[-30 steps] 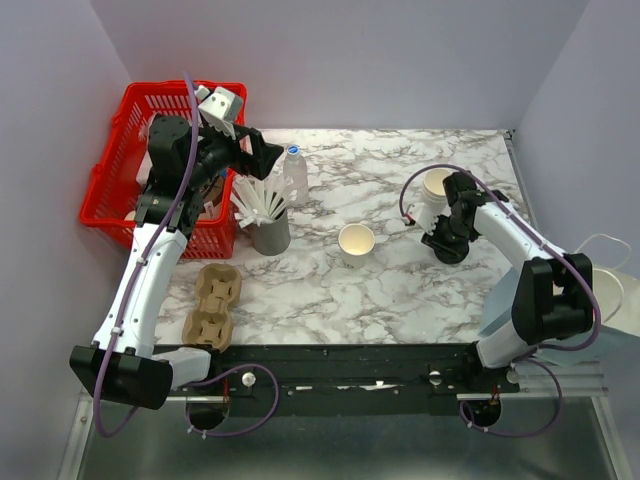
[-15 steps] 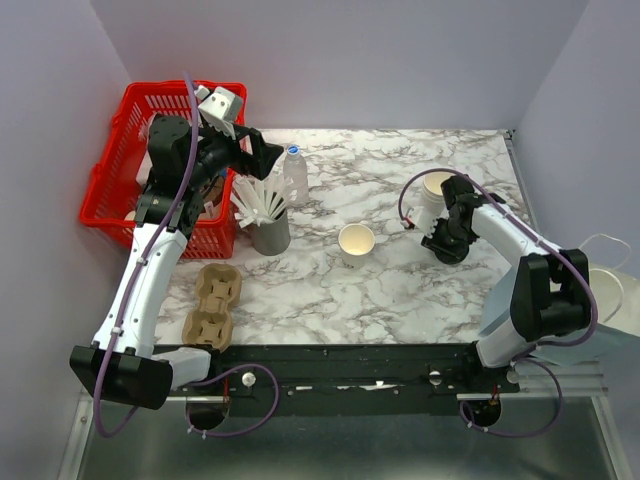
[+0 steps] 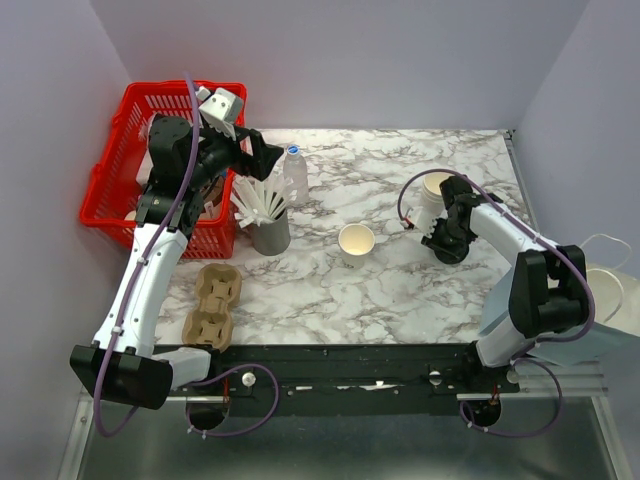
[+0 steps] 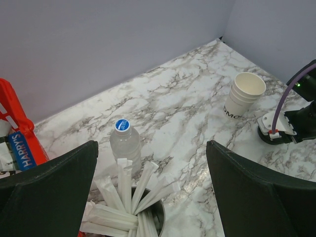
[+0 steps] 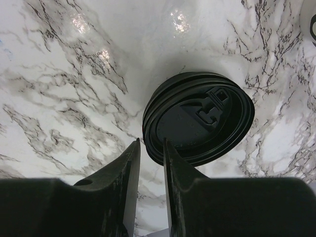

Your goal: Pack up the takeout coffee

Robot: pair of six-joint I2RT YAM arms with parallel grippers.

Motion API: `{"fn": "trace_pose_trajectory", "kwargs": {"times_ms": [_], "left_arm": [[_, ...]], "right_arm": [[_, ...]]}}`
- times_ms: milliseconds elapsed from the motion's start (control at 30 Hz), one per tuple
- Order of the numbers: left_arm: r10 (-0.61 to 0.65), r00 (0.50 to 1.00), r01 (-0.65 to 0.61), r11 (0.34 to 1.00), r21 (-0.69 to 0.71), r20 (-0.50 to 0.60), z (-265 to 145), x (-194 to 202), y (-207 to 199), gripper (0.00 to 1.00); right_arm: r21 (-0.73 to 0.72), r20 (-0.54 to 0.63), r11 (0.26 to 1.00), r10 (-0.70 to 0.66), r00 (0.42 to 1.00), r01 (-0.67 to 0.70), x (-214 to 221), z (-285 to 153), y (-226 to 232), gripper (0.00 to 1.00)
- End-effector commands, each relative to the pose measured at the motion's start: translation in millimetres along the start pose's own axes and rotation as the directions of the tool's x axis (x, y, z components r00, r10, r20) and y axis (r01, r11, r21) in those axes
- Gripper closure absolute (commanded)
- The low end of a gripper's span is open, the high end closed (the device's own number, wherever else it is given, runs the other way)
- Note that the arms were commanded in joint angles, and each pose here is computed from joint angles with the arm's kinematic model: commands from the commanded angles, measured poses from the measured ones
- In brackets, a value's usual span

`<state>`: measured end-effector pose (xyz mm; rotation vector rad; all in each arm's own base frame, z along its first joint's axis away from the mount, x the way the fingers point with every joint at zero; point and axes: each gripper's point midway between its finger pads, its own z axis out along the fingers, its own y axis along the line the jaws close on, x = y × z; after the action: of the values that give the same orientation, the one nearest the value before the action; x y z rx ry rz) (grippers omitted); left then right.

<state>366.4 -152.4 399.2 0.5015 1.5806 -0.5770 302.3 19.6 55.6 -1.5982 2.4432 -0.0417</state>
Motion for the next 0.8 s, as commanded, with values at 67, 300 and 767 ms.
{"fn": "trace_pose_trajectory", "kwargs": {"times_ms": [67, 300, 767], "left_arm": [[0.019, 1.0, -0.019, 1.0, 0.014, 0.023, -4.2, -6.1, -6.1, 0.01], [0.018, 1.0, -0.018, 1.0, 0.014, 0.023, -4.4, -5.6, -6.2, 0.01], [0.016, 1.0, -0.016, 1.0, 0.014, 0.026, -4.8, -5.6, -6.6, 0.01]], "right_arm": [[0.01, -0.019, 1.0, 0.012, 1.0, -0.011, 4.4, 4.6, -3.0, 0.67], [0.019, -0.02, 1.0, 0.016, 1.0, -0.016, 4.6, 4.0, -4.5, 0.72], [0.032, -0.008, 0.999, 0.03, 1.0, -0.03, 1.4, 3.1, -7.8, 0.85]]}}
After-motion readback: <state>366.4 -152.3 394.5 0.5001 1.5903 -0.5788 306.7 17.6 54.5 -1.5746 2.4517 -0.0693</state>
